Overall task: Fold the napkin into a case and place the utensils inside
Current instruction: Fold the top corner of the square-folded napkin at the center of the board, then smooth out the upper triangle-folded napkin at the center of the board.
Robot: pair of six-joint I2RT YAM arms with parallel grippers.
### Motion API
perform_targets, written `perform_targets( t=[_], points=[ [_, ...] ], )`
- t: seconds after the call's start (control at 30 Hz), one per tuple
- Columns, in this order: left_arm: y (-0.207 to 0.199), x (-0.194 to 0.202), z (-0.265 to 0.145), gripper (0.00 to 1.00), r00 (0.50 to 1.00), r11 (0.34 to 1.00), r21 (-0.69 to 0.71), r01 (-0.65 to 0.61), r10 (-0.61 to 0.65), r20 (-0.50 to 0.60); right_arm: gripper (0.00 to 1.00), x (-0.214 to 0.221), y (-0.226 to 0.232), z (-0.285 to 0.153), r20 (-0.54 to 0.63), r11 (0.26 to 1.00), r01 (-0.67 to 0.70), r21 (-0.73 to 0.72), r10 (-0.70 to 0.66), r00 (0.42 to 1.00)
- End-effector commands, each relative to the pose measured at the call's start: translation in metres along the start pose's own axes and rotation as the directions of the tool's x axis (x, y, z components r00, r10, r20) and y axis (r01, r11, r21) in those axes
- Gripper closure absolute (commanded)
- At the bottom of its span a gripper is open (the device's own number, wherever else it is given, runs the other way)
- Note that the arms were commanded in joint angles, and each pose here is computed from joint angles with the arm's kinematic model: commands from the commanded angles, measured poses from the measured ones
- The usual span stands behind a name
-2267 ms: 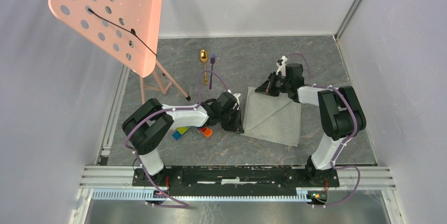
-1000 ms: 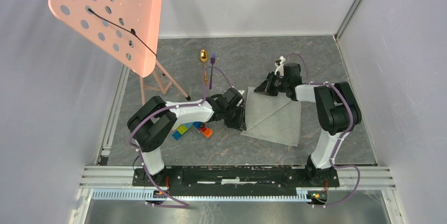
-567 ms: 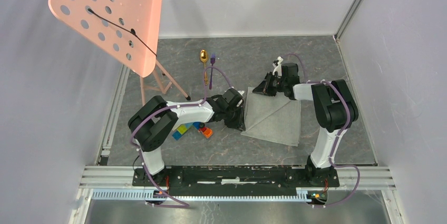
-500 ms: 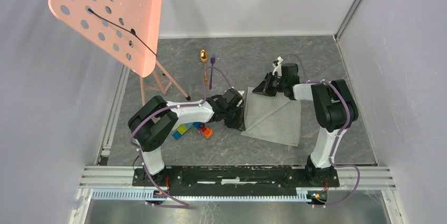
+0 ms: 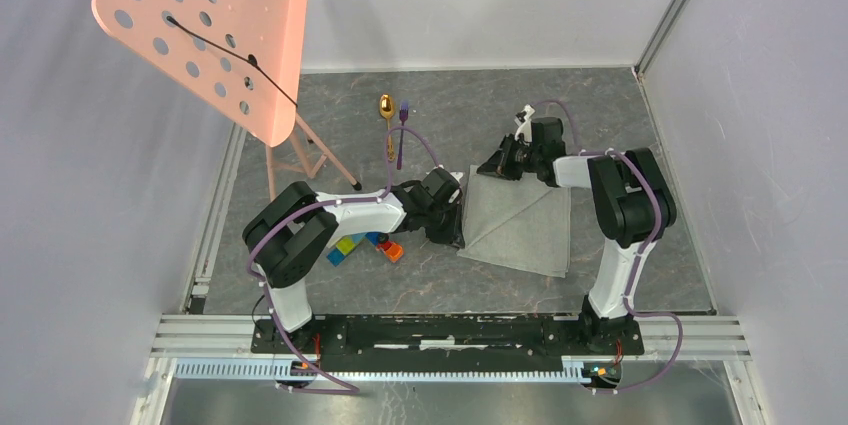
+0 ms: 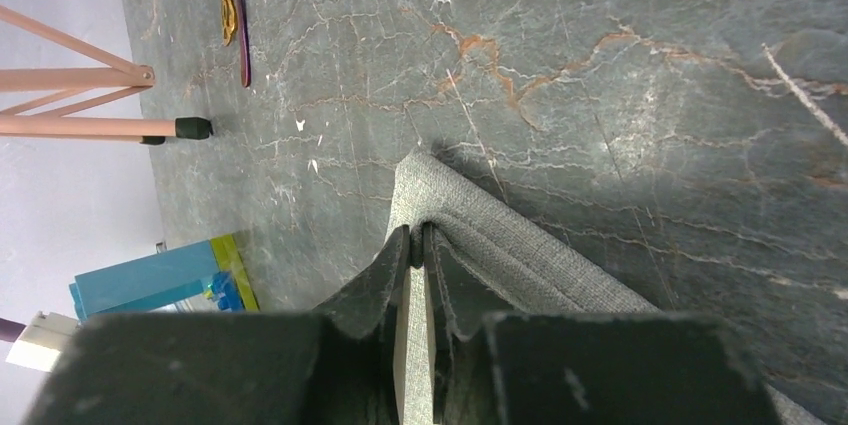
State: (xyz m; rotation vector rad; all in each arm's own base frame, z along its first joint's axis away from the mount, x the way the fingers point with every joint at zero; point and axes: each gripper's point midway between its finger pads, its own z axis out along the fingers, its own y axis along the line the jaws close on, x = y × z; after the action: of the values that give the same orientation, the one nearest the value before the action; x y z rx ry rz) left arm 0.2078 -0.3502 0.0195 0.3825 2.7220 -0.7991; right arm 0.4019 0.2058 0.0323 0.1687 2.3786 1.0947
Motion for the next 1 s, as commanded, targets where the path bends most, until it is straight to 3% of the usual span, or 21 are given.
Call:
perform_targets(
  t=[0.0, 0.13, 0.27, 0.33, 0.53, 0.6, 0.83, 0.97],
  points=[
    [0.013, 0.008, 0.006, 0.84, 1.0, 0.999, -0.042, -0.016, 0.015, -0.013, 0.83, -0.021, 0.008, 0.005, 0.053, 0.999, 0.047, -0.014, -0.046, 0.998],
    [0.016, 0.008, 0.006, 0.85, 1.0, 0.998, -0.06, -0.021, 0.02, -0.015, 0.62, -0.036, 0.023, -0.008, 0.065, 0.986, 0.166, -0.01, -0.165, 0.984],
    [0.018, 0.01, 0.006, 0.88, 1.0, 0.998, -0.064, -0.019, 0.017, -0.022, 0.34, -0.052, 0.045, -0.053, 0.047, 0.909, 0.411, 0.073, -0.415, 0.909],
    [0.016, 0.009, 0.006, 0.88, 1.0, 0.998, -0.057, -0.016, 0.015, -0.019, 0.27, -0.036, 0.051, -0.075, 0.03, 0.882, 0.466, 0.065, -0.469, 0.883],
    [0.014, 0.008, 0.008, 0.94, 1.0, 0.999, -0.054, -0.008, 0.007, -0.019, 0.23, 0.102, 0.061, -0.092, -0.025, 0.895, 0.372, -0.245, -0.39, 0.921],
    [0.015, 0.01, 0.01, 0.96, 1.0, 0.998, -0.055, 0.0, -0.002, -0.023, 0.23, 0.128, 0.056, -0.095, -0.031, 0.896, 0.341, -0.284, -0.364, 0.931],
    [0.017, 0.013, 0.013, 0.98, 0.999, 0.998, -0.057, 0.021, -0.022, -0.024, 0.23, 0.144, 0.045, -0.091, -0.037, 0.89, 0.334, -0.311, -0.362, 0.931],
    [0.017, 0.013, 0.012, 0.98, 0.999, 0.998, -0.06, 0.022, -0.024, -0.025, 0.25, 0.146, 0.061, -0.098, -0.011, 0.875, 0.29, -0.388, -0.319, 0.948]
  ],
)
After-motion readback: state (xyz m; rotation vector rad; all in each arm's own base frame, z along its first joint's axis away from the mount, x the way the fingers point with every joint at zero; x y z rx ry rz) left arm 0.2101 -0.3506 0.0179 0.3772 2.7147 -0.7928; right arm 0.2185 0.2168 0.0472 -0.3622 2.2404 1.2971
